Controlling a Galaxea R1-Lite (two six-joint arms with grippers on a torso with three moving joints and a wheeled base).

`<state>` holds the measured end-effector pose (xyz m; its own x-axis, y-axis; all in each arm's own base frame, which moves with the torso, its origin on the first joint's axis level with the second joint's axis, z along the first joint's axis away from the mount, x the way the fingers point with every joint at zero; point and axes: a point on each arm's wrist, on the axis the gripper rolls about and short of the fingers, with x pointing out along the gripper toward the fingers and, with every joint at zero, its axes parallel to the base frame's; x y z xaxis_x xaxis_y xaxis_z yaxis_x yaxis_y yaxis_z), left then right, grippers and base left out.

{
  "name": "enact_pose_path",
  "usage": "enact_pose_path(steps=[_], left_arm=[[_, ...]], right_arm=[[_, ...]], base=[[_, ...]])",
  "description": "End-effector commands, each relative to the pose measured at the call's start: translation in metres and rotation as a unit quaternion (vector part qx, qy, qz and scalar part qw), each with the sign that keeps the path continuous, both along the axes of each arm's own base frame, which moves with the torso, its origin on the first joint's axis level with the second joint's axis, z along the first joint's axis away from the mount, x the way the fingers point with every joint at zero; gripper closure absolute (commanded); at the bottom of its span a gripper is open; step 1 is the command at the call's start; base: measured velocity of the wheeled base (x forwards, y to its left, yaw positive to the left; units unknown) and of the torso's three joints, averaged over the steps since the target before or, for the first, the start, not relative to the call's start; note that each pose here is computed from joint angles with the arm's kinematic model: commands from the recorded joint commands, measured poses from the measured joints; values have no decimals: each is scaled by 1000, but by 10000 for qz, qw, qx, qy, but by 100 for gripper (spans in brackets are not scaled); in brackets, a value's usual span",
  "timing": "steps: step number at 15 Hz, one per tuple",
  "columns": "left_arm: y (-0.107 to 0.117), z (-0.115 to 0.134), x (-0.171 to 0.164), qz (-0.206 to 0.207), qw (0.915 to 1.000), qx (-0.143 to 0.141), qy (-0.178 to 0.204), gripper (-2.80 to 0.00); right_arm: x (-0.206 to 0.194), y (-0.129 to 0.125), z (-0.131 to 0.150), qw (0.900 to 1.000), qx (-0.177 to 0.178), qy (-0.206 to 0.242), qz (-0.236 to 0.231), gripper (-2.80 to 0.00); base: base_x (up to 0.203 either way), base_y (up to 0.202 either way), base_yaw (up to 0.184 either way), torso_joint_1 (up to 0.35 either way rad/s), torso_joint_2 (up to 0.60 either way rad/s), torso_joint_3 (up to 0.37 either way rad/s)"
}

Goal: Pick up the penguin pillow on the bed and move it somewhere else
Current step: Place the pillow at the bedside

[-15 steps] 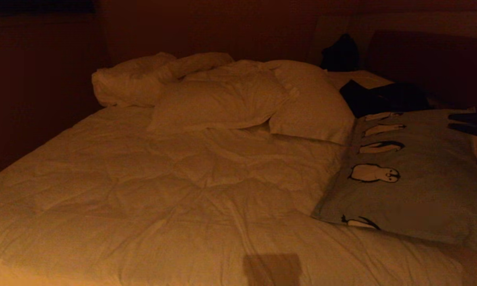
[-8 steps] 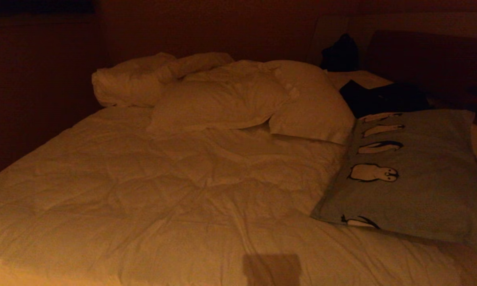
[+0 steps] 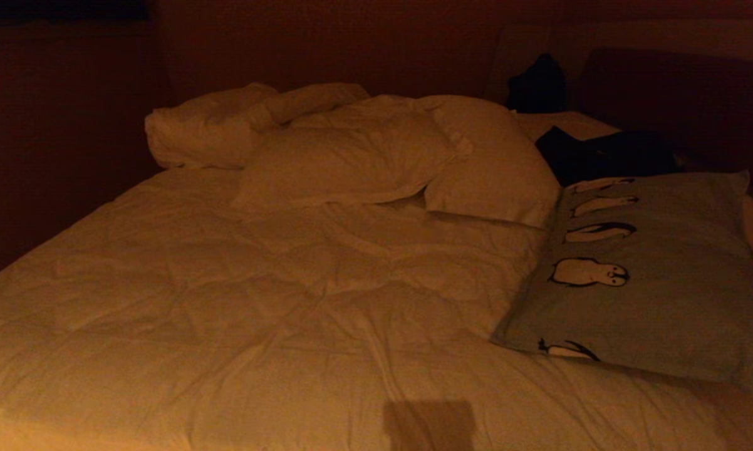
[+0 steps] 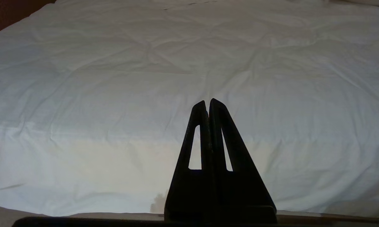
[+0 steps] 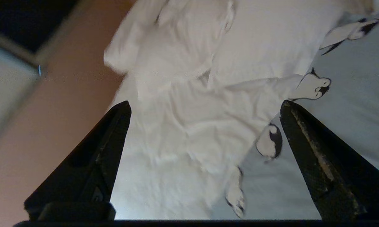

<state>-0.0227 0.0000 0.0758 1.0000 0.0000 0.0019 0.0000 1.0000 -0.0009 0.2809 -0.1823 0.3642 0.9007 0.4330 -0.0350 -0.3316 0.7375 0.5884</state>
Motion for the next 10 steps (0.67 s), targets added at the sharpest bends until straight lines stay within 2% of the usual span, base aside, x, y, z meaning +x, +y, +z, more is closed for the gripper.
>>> enact_pose_path(steps=[1,5,8,10], left_arm=[[0,-1,0,0,10000,-3,17,0],[0,-1,0,0,10000,-3,17,0],[0,-1,0,0,10000,-3,17,0],[0,-1,0,4,10000,-3,17,0]], right_arm=[[4,4,5,9907,1093,421,-688,-280],[22,22,0,9876,1149,516,-934,-280],[45,41,-11,9800,961,560,-1649,-280],[54,55,-15,9709,635,589,-2235,-280]], base=[[0,0,0,0,0,0],[0,0,0,0,0,0],[0,0,0,0,0,0],[0,0,0,0,0,0]])
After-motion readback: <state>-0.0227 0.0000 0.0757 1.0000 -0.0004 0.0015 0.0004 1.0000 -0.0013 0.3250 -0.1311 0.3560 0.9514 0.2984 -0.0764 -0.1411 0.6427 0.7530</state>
